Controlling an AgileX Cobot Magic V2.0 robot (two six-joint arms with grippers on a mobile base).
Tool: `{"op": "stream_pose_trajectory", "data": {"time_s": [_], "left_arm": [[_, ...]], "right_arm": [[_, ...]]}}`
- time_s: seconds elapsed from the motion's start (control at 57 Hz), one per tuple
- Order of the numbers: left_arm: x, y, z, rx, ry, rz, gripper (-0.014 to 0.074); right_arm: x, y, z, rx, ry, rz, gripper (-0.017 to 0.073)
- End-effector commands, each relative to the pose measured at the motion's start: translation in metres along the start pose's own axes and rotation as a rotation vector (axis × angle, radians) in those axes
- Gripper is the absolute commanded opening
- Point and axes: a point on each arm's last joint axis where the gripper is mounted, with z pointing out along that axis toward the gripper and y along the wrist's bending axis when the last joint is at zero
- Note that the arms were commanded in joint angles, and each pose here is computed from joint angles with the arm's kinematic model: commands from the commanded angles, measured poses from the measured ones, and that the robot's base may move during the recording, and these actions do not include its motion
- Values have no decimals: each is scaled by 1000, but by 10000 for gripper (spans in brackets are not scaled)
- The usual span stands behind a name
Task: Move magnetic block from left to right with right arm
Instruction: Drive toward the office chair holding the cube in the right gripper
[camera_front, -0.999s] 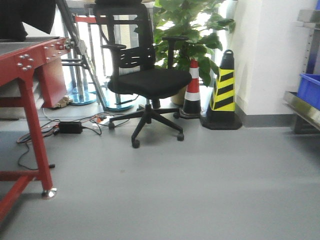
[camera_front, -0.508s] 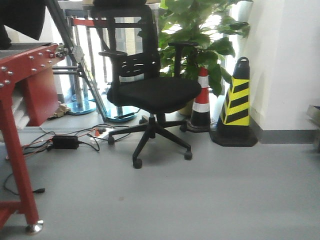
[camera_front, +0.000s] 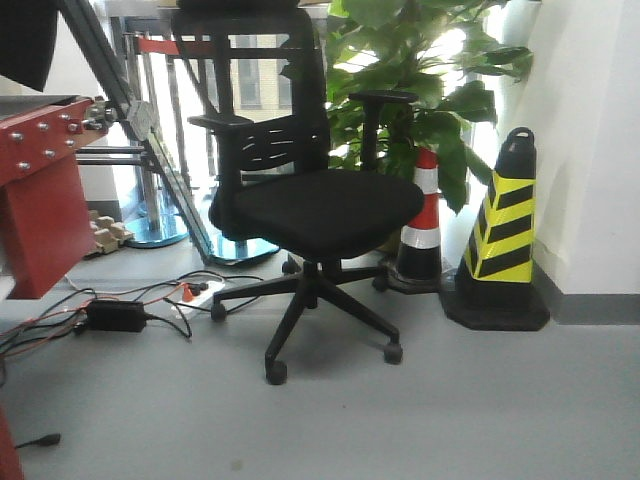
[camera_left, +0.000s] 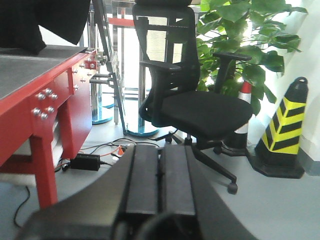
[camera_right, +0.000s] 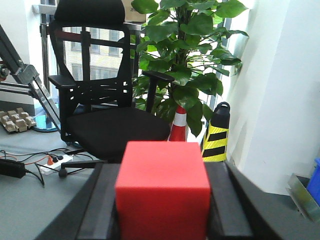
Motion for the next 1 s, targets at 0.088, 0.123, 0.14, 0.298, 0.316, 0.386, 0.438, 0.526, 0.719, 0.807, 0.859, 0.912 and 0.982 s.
{"op": "stream_pose_trajectory", "data": {"time_s": [0.088, 0.123, 0.14, 0.298, 0.316, 0.386, 0.438, 0.526, 0.719, 0.807, 0.859, 0.912, 0.982], "left_arm": [[-5, 0, -1, 5, -85, -11, -126], [-5, 0, -1, 5, -85, -11, -126], [-5, 0, -1, 5, -85, -11, -126], [-5, 0, -1, 5, -85, -11, -126], [-5, 0, -1, 5, -85, -11, -126], [-5, 0, -1, 5, -85, -11, -126], [-5, 0, -1, 5, -85, -11, -126], [-5, 0, -1, 5, -85, -11, -126], [-5, 0, -1, 5, -85, -11, -126], [-5, 0, -1, 5, -85, -11, -126], [-5, 0, -1, 5, -85, -11, -126], [-5, 0, -1, 5, -85, -11, -126], [-5, 0, -1, 5, -85, -11, -126]], "right_arm": [[-17, -1, 0, 6, -100, -21, 246], [-17, -1, 0, 6, -100, -21, 246], [-17, -1, 0, 6, -100, -21, 246], [-17, -1, 0, 6, -100, -21, 246], [-17, -1, 0, 6, -100, -21, 246], [-17, -1, 0, 6, -100, -21, 246], [-17, -1, 0, 6, -100, -21, 246], [-17, -1, 0, 6, -100, -21, 246], [-17, -1, 0, 6, -100, -21, 246], [-17, -1, 0, 6, -100, -21, 246], [-17, -1, 0, 6, -100, -21, 246], [-17, -1, 0, 6, -100, -21, 246], [-17, -1, 0, 6, -100, -21, 246]]}}
